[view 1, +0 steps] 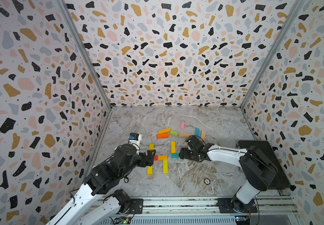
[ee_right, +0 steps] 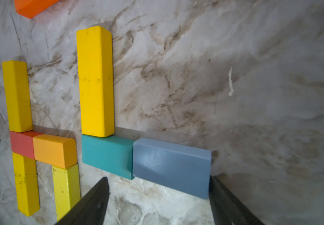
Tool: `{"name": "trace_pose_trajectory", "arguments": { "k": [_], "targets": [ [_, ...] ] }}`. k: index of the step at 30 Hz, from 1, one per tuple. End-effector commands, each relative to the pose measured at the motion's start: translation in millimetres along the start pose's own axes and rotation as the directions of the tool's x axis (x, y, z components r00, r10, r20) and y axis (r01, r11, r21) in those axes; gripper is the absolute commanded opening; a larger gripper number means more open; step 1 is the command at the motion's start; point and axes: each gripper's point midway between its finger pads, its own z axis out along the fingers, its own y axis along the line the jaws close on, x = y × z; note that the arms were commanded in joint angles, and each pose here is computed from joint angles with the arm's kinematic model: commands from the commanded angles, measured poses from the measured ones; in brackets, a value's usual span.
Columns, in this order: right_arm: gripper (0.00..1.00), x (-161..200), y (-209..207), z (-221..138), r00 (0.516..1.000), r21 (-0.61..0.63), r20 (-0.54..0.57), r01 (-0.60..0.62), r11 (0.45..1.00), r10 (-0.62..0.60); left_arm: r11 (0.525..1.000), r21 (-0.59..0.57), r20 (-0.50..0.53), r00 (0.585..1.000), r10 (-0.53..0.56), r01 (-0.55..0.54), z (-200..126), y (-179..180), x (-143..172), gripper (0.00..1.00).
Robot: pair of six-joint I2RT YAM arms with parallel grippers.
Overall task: Assemble the letter h with building blocks
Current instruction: Assemble the building block at the center of the board.
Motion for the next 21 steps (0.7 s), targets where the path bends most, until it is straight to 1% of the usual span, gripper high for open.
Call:
{"name": "trace_pose_trajectory", "arguments": {
  "k": [1,6,9,12,14,17,19,21],
  "targets": [
    [0.82,-7.6,6.0,-0.5,1.000,-0.011,0.013,0.010,1.000,-0.010,1.000,0.017,0.035,0.999,-0.014,0.014,1.0,-4.0,-9.0,0.99],
    [0.82,-9.2,3.4,-0.2,1.000,0.006,0.023,0.013,1.000,-0.013,1.000,0.019,0.031,0.999,-0.015,0.014,1.6,-4.5,-8.5,0.99],
    [0.83,-18.5,5.1,-10.3,0.997,0.008,0.066,0.027,1.000,-0.028,1.000,0.020,0.026,1.000,-0.014,0.014,2.8,-5.2,-7.9,0.99],
    [0.83,-37.1,14.5,-36.0,0.987,-0.001,0.148,0.069,0.998,-0.068,0.999,0.034,0.022,1.000,-0.019,0.018,5.6,-8.8,-8.6,0.99],
    [0.83,-50.3,19.3,-60.9,0.972,-0.006,0.218,0.096,0.995,-0.092,0.999,0.049,0.008,1.000,-0.023,0.023,10.8,-13.1,-7.8,0.99],
    [0.83,-57.3,17.1,-89.2,0.951,0.006,0.279,0.134,0.991,-0.130,0.996,0.083,-0.017,0.999,-0.031,0.032,25.3,-23.8,-7.6,0.99],
    [0.81,-53.3,13.0,-96.7,0.948,0.007,0.277,0.159,0.987,-0.155,0.993,0.104,-0.046,0.998,-0.049,0.053,41.8,-31.3,-8.0,0.99],
    [0.78,-45.2,4.9,-97.1,0.955,0.008,0.255,0.154,0.988,-0.151,0.990,0.116,-0.086,0.993,-0.076,0.086,63.5,-38.8,-11.0,0.99]
  ]
}}
